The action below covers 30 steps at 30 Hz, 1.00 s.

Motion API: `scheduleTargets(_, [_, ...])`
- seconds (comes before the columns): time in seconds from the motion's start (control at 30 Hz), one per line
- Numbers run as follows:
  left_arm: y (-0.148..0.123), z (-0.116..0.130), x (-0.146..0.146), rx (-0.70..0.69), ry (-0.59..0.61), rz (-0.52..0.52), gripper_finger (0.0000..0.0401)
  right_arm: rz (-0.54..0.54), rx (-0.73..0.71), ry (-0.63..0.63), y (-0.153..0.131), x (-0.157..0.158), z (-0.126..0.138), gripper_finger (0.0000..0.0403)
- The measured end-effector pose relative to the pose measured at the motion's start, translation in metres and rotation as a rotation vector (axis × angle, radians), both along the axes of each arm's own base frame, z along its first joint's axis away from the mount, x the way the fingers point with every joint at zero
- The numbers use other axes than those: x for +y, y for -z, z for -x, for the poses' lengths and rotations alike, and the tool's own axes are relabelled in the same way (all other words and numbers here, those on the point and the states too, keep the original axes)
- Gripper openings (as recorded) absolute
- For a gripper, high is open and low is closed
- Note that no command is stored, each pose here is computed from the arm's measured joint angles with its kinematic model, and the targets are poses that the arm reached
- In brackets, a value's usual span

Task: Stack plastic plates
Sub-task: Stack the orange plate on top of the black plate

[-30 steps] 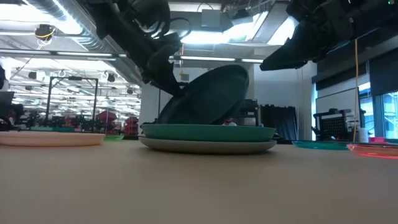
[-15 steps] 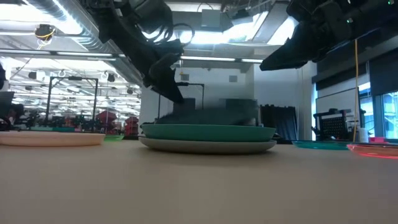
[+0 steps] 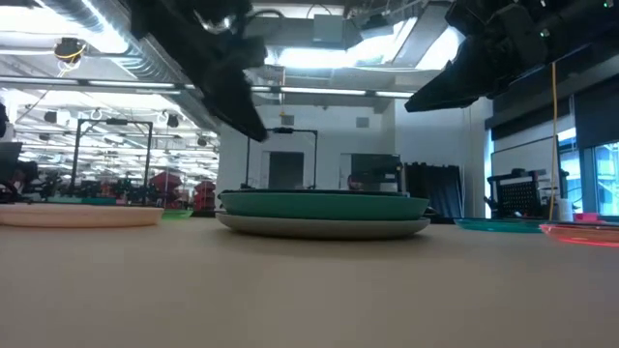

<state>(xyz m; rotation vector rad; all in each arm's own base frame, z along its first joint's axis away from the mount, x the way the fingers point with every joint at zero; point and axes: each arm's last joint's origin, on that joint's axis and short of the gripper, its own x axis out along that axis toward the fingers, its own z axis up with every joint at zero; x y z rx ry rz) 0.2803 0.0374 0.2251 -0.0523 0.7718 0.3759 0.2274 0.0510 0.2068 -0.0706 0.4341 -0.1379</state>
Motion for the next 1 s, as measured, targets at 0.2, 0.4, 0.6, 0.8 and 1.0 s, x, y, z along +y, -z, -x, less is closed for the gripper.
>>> scheduleTargets(0.2, [-0.011, 0.035, -0.029, 0.144, -0.012, 0.102, 0.0106, -0.001, 0.004, 0.001, 0.0, 0.0, 0.0, 0.0156])
scheduleTargets(0.4, [-0.004, 0.062, -0.057, 0.343, -0.081, 0.184, 0.0106, -0.016, 0.003, 0.007, 0.001, 0.0, 0.0, 0.0156])
scheduleTargets(0.6, [0.002, 0.074, -0.081, 0.434, -0.097, 0.19, 0.0106, -0.017, -0.003, 0.008, 0.0, 0.0, 0.0, 0.0156])
scheduleTargets(0.8, [0.012, 0.082, -0.091, 0.491, -0.151, 0.186, 0.0106, -0.012, -0.001, 0.017, 0.0, 0.0, 0.0, 0.0156])
scheduleTargets(1.0, [0.042, 0.097, -0.088, 0.574, -0.177, 0.227, 0.0106, -0.012, -0.003, 0.018, 0.0, 0.0, 0.0, 0.0156])
